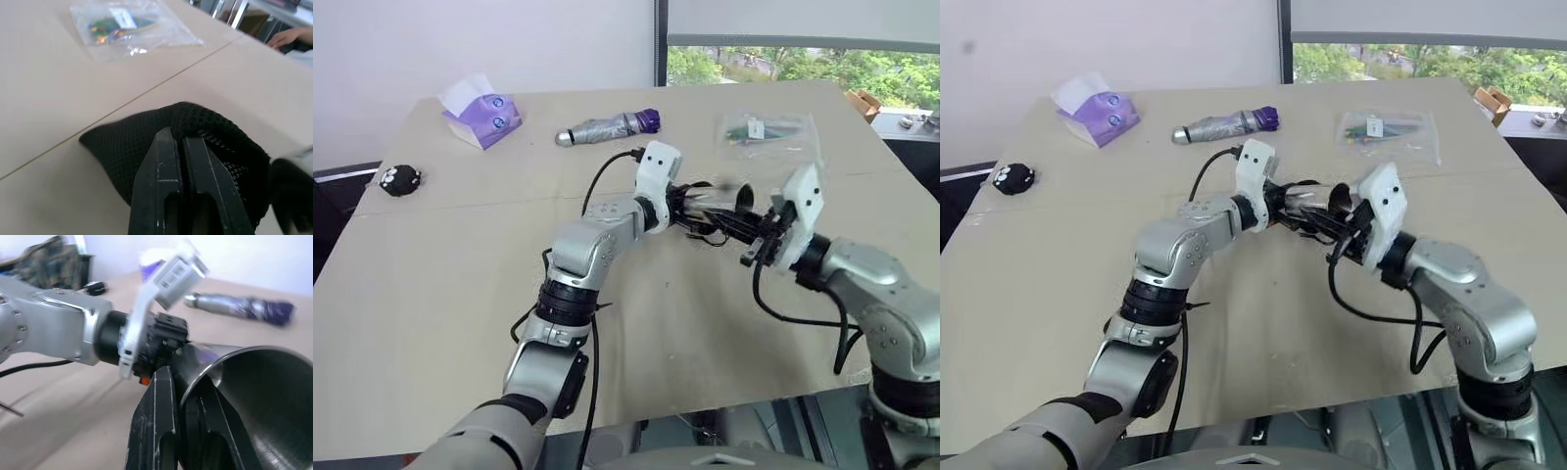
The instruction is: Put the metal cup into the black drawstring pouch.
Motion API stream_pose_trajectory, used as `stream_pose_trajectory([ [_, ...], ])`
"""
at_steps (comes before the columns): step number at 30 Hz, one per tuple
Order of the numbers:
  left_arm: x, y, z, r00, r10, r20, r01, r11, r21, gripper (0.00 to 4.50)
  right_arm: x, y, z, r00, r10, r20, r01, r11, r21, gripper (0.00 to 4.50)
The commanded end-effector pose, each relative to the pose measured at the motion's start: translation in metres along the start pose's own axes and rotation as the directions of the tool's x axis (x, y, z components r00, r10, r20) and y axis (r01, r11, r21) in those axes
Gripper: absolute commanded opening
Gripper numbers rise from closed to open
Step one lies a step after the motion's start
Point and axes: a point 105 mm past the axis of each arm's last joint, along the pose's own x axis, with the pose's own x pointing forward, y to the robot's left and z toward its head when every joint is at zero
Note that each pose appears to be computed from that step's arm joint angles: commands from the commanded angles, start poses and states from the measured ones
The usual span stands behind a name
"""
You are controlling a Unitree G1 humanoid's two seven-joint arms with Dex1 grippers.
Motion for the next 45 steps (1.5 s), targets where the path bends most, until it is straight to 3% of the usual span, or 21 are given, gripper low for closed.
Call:
stream_pose_trajectory([
  [1,0.004,-0.012,0.015,0.998,-0.056,0.024,0.055,0.998,0.038,0.0,0.002,0.011,0.002,1.0,-0.007,0.0,0.007,0.999,-0.032,0.01],
  [8,0.002,-0.018,0.015,0.993,-0.116,0.02,0.116,0.993,0.007,0.0,0.008,-0.007,-0.019,0.989,-0.132,-0.069,0.128,0.99,-0.058,0.01],
  [12,-0.001,-0.022,0.015,0.988,-0.152,0.016,0.152,0.988,0.003,0.0,0.015,-0.026,-0.017,0.964,-0.267,-0.006,0.267,0.963,-0.025,0.01],
  [18,-0.001,-0.021,0.01,0.989,-0.148,-0.006,0.148,0.989,-0.029,0.0,0.032,-0.042,-0.012,0.896,-0.426,0.127,0.39,0.89,0.238,0.01],
  [22,-0.001,-0.02,0.014,0.99,-0.141,0.005,0.141,0.989,-0.049,0.0,0.045,-0.039,-0.019,0.904,-0.407,0.133,0.366,0.896,0.252,0.01],
  [24,-0.002,-0.019,0.016,0.99,-0.139,0.011,0.14,0.988,-0.065,0.0,0.05,-0.04,-0.028,0.912,-0.394,0.116,0.371,0.911,0.18,0.01],
  [28,-0.005,-0.02,0.021,0.988,-0.154,0.031,0.157,0.983,-0.094,0.0,0.064,-0.042,-0.043,0.938,-0.336,0.088,0.346,0.926,-0.153,0.01],
  [32,-0.006,-0.023,0.024,0.985,-0.167,0.046,0.171,0.98,-0.103,0.0,0.077,-0.041,-0.064,0.975,-0.224,0.013,0.195,0.819,-0.539,0.01],
  [38,-0.007,-0.023,0.025,0.985,-0.166,0.049,0.171,0.979,-0.109,0.0,0.083,-0.055,-0.085,0.98,-0.154,-0.123,0.006,0.648,-0.761,0.01],
  [41,-0.007,-0.023,0.025,0.985,-0.162,0.052,0.167,0.98,-0.111,0.0,0.081,-0.064,-0.088,0.974,-0.149,-0.171,-0.045,0.614,-0.788,0.01],
  [45,-0.007,-0.019,0.024,0.989,-0.138,0.055,0.143,0.982,-0.119,0.0,0.077,-0.068,-0.074,0.981,-0.157,-0.117,0.007,0.625,-0.78,1.45],
])
